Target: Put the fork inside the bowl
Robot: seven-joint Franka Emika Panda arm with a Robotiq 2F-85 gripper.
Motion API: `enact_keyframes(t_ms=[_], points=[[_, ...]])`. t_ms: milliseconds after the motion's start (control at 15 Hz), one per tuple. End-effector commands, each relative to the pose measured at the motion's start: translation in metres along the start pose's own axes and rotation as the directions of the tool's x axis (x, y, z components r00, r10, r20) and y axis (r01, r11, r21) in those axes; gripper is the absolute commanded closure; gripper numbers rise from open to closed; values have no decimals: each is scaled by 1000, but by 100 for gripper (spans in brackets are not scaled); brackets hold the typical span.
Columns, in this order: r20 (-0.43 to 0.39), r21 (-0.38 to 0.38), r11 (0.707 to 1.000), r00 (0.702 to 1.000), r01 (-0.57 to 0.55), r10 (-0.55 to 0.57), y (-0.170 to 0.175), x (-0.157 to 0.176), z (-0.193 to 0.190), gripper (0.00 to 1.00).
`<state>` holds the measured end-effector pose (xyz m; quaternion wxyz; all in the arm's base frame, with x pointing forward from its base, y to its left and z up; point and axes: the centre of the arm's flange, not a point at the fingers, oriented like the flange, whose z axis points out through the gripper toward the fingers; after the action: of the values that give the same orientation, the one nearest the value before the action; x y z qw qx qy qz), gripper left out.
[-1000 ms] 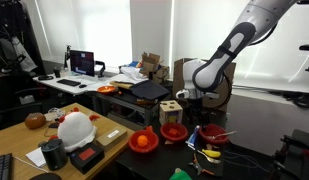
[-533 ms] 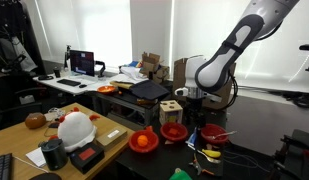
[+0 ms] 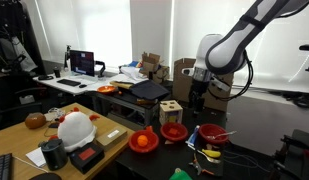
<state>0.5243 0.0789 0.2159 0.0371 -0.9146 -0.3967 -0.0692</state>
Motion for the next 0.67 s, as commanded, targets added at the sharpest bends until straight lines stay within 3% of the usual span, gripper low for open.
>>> enact_keyframes(t_ms=[0,600], points=[[-58,-50,983,983,-179,176,-30,-17,-34,0],[-97,-106,902,907,-419,410,-61,-34,-85,0]])
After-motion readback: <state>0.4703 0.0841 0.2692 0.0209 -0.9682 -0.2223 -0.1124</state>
